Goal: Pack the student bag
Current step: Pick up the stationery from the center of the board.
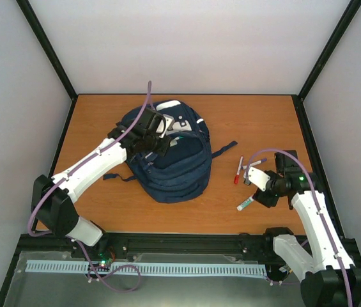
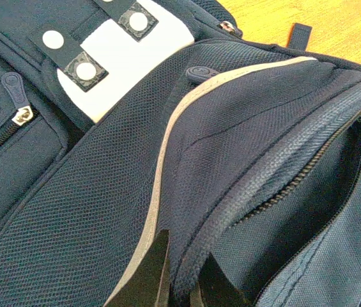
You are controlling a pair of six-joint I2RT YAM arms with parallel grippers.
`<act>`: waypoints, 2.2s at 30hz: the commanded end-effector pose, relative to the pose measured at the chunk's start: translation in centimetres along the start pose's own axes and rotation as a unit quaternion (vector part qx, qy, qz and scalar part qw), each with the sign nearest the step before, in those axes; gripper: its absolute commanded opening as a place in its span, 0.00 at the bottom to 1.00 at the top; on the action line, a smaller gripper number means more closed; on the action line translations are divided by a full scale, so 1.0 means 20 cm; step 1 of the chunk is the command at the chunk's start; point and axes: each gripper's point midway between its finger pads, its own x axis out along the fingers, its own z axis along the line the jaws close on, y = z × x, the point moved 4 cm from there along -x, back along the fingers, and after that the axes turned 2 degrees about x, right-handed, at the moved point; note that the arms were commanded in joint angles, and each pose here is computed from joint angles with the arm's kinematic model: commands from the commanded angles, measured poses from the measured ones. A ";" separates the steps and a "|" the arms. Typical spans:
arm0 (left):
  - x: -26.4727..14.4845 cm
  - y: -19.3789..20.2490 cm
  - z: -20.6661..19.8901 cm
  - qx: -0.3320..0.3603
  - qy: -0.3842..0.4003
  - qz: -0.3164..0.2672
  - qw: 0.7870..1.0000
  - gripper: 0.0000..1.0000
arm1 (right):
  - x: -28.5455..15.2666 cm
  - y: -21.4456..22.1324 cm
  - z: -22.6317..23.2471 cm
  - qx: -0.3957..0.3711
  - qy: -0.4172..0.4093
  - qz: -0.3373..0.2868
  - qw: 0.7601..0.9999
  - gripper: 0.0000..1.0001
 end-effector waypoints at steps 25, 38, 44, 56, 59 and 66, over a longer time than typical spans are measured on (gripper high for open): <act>0.07 -0.12 -0.02 0.031 0.014 -0.037 0.999 0.01 | 0.17 0.13 0.18 -0.101 -0.120 0.037 0.987 0.74; 0.05 -0.12 -0.08 0.024 0.054 -0.037 0.998 0.01 | 0.38 0.10 0.12 -0.098 -0.113 0.083 0.985 0.70; 0.02 -0.12 -0.08 0.022 0.059 -0.044 0.997 0.01 | 0.48 0.12 0.11 -0.095 -0.114 0.118 0.982 0.64; 0.02 -0.12 -0.09 0.019 0.065 -0.043 0.997 0.01 | 0.55 0.10 0.08 -0.071 -0.105 0.129 0.983 0.53; 0.02 -0.12 -0.09 0.018 0.065 -0.043 0.997 0.01 | 0.56 0.10 0.08 -0.065 -0.105 0.133 0.983 0.47; 0.02 -0.12 -0.09 0.017 0.062 -0.040 0.997 0.01 | 0.58 0.11 0.09 -0.051 -0.110 0.139 0.983 0.35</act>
